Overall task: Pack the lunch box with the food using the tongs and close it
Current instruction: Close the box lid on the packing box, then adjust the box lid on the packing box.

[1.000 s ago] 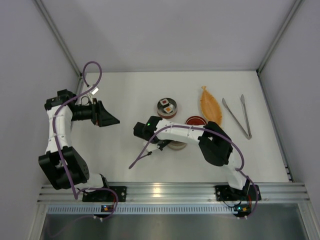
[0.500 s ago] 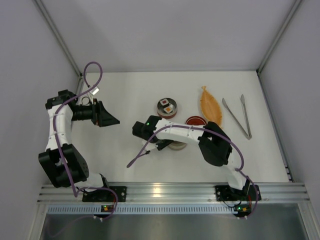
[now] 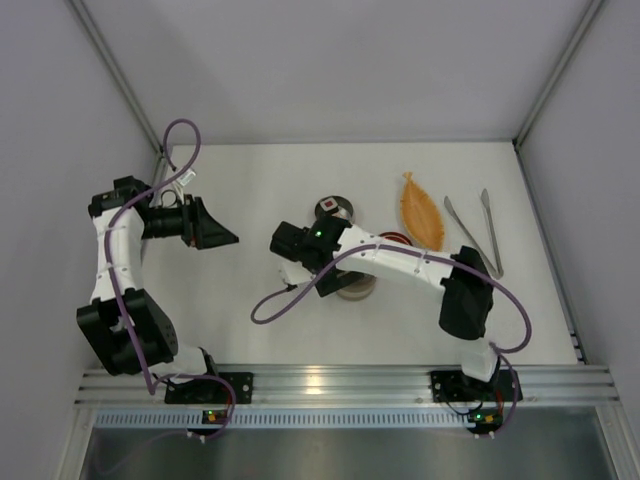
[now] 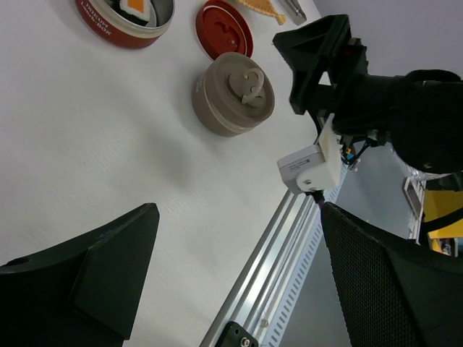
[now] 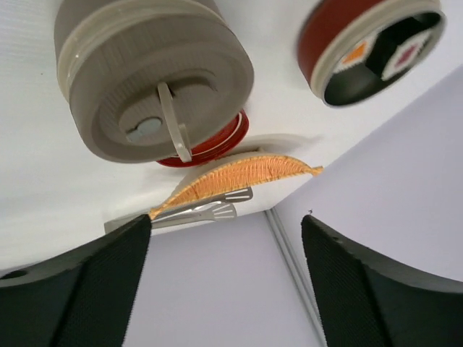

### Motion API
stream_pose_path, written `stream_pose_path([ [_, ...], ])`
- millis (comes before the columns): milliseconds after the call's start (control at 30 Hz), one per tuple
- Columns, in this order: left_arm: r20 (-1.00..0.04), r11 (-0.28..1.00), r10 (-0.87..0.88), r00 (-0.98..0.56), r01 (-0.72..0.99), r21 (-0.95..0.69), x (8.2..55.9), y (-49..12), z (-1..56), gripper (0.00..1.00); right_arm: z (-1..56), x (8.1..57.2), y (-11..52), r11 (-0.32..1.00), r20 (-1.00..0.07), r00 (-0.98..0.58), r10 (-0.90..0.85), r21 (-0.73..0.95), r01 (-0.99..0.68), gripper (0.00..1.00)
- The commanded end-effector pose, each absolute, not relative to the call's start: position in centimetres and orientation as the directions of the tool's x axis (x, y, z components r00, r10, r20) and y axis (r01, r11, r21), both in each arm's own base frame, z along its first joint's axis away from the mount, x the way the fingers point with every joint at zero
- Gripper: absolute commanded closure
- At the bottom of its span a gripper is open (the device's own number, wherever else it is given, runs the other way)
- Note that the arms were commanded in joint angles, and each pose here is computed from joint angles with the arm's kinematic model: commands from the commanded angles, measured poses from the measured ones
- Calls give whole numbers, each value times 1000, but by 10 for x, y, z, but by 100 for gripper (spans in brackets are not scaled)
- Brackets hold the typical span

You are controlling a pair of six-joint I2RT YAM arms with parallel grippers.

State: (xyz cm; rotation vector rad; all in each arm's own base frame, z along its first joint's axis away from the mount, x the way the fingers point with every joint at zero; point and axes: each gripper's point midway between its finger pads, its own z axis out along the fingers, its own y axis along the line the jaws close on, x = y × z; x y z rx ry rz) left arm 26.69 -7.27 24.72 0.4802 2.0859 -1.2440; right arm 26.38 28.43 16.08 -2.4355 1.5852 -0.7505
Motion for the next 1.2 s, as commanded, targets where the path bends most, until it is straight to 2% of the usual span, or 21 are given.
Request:
stream_pose_path([
  [0, -650, 435, -105, -753, 553, -711, 261, -77, 272, 2, 219, 243, 258, -414, 295, 312, -903, -412, -811, 13],
  [33, -635, 438, -126, -762, 531, -725, 262, -77, 275, 2, 224, 243, 256, -400, 273, 306, -912, -429, -810, 10],
  [67, -664, 463, -129, -736, 548, -697, 271, -72, 275, 2, 235, 242, 253, -376, 237, 297, -925, -461, -804, 8],
  [100, -636, 474, -158, -755, 507, -720, 274, -70, 277, 2, 239, 243, 253, -352, 204, 288, -936, -480, -804, 7],
  [200, -677, 568, -167, -717, 491, -660, 286, -61, 278, 2, 252, 249, 239, -240, 79, 232, -970, -505, -829, 7],
  [267, -713, 615, -157, -684, 497, -612, 289, -57, 281, 2, 264, 251, 233, -149, -45, 200, -979, -511, -846, 7],
  [367, -745, 672, -131, -654, 494, -552, 293, -49, 282, 2, 279, 255, 221, -21, -308, 167, -937, -427, -904, 11],
  [400, -752, 679, -120, -648, 499, -539, 294, -49, 282, 2, 275, 255, 214, 19, -433, 137, -891, -336, -942, 12],
  [467, -760, 681, -111, -640, 508, -527, 293, -49, 282, 2, 294, 256, 208, 9, -546, 206, -812, -364, -931, 12],
  [500, -784, 670, -83, -616, 548, -501, 292, -50, 284, 2, 288, 249, 210, -23, -602, 222, -767, -319, -947, 12],
  [567, -783, 632, -60, -619, 584, -510, 282, -56, 284, 2, 283, 253, 202, -57, -603, 264, -753, -340, -939, 12],
  [767, -735, 575, -84, -673, 570, -587, 281, -61, 274, 2, 240, 251, 219, -216, -607, 292, -739, -198, -956, 16],
  [1000, -729, 565, -94, -678, 567, -600, 281, -62, 272, 2, 228, 268, 243, -270, -643, 337, -688, -204, -941, 19],
  [1167, -724, 576, -93, -684, 556, -599, 283, -60, 268, 2, 204, 268, 252, -335, -620, 350, -702, -147, -931, 24],
])
